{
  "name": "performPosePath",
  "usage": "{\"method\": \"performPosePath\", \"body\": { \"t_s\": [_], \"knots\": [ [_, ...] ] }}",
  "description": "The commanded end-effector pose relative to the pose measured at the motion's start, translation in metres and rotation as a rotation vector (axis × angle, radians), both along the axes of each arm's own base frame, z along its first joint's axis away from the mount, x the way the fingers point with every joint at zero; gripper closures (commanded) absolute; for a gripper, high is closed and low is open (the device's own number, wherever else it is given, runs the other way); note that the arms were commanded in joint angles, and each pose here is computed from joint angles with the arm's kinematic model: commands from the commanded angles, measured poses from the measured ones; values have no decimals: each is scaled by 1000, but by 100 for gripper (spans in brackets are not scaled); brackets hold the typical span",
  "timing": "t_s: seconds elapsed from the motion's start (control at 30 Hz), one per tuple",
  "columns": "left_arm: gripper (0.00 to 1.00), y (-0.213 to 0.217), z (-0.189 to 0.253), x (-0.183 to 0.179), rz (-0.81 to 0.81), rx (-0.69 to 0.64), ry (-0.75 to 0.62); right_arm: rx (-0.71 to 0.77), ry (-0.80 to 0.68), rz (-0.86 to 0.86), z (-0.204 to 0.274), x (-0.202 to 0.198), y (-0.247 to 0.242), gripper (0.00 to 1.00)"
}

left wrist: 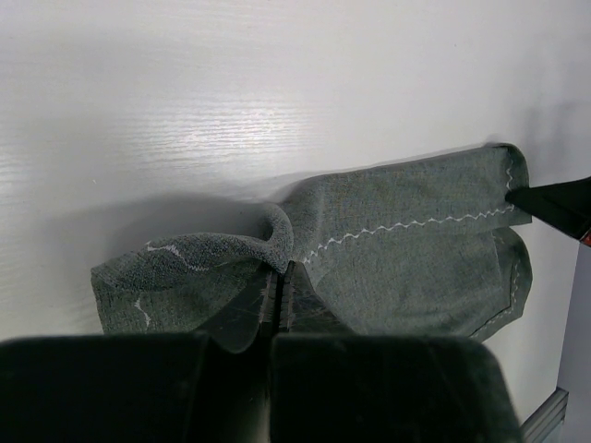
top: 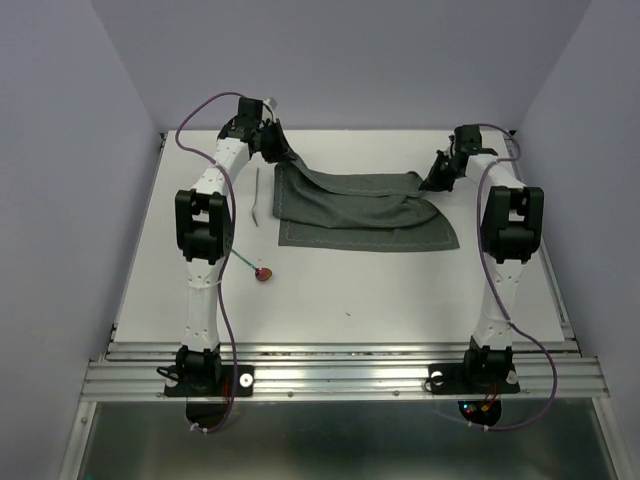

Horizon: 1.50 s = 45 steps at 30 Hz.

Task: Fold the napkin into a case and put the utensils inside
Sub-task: Pick up the crumpled napkin from the center of the board, then flatten out the crumpled napkin at the center of the board.

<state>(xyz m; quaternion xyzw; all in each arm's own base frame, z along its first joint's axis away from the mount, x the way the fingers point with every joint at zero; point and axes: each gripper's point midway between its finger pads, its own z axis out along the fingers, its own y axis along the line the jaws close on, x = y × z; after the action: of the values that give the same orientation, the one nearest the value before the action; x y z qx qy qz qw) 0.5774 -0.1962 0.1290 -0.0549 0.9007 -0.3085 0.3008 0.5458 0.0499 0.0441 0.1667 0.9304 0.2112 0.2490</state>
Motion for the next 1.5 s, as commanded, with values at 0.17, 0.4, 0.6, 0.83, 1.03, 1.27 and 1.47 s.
{"method": "performPosePath", "body": {
  "t_s": [0.17,0.4,0.6,0.83,1.03,1.27,1.47],
  "knots": [
    [100,2,108,-6,-23,-25,-190,41,-264,-195,144,-7,-35,99],
    [100,20,212,-28,-2,-55,-380,258,-428,-312,247,-49,-76,99],
    [100,25,273,-59,-3,-72,-499,280,-450,-331,259,-94,-67,99],
    [100,22,255,-68,-19,-69,-451,319,-304,-331,198,-131,-51,99],
    [100,16,271,-85,-39,-71,-486,264,-445,-371,252,-129,-62,99],
    [100,22,313,-119,-48,-67,-563,215,-717,-427,365,-143,-73,99],
    [100,32,368,-165,-53,-53,-686,139,-972,-467,470,-195,-76,99]
  ]
}}
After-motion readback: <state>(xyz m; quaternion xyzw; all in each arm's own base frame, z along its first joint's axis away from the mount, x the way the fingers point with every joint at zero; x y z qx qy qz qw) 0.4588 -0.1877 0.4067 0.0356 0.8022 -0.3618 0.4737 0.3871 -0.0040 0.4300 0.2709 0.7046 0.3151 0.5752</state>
